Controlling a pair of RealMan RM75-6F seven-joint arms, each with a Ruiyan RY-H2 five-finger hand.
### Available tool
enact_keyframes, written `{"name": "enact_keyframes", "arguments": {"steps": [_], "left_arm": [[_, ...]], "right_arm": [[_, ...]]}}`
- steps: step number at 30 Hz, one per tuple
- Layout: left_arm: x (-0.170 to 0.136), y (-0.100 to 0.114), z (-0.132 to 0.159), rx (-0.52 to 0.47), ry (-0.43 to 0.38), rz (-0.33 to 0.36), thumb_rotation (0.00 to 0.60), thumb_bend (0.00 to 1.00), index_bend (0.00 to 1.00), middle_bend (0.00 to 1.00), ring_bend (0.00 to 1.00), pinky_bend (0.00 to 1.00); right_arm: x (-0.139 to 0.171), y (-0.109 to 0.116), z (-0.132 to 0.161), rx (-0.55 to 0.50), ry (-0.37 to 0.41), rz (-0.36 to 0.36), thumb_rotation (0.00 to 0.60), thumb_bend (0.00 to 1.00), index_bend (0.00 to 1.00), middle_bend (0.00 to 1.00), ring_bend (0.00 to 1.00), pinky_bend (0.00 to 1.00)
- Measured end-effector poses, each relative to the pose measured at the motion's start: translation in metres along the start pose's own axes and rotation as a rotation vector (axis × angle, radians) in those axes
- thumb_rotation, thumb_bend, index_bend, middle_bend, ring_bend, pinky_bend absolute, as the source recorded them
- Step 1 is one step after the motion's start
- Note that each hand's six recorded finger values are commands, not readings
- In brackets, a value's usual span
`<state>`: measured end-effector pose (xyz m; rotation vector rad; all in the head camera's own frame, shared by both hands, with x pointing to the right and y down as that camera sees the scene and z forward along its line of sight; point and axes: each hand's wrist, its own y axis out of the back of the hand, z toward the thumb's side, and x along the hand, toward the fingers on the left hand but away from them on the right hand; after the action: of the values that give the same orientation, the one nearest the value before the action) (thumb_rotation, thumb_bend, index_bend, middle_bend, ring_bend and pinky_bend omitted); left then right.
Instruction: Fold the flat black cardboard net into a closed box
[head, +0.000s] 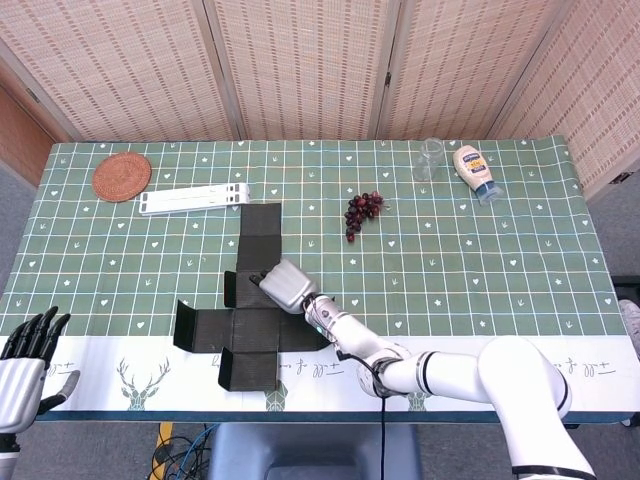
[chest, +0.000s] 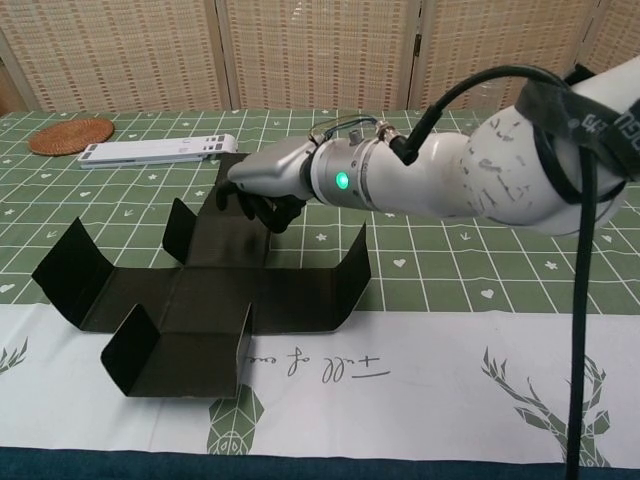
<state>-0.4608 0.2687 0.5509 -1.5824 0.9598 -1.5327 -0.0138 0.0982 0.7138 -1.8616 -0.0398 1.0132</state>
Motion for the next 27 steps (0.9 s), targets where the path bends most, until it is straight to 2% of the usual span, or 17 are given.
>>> {"name": "enact_keyframes", "arguments": {"steps": [8,13,24,27], "left_arm": [[0.002,-0.001,0.003,-0.003,-0.014,0.001,0.600,0.30,0.05,0.00,0.02,0.09],[0.003,-0.003,0.003,-0.003,-0.017,-0.006,0.600,0.30,0.05,0.00,0.02,0.09],[0.008,-0.007,0.007,-0.005,-0.028,-0.016,0.600,0.30,0.05,0.00,0.02,0.09],[0.009,-0.008,0.008,-0.005,-0.031,-0.019,0.600,0.30,0.05,0.00,0.02,0.09]], "right_arm": [[0.012,-0.016,-0.020,0.054,-0.043,0.059,0.600,1.00,0.18,0.32,0.84,1.00],[0.032,-0.023,-0.033,0.080,-0.059,0.089,0.600,1.00,0.20,0.34,0.85,1.00],[0.085,-0.032,-0.042,0.044,-0.063,0.166,0.600,1.00,0.20,0.36,0.85,1.00],[0.098,-0.030,-0.038,0.036,-0.046,0.175,0.600,0.94,0.20,0.36,0.85,1.00]]}}
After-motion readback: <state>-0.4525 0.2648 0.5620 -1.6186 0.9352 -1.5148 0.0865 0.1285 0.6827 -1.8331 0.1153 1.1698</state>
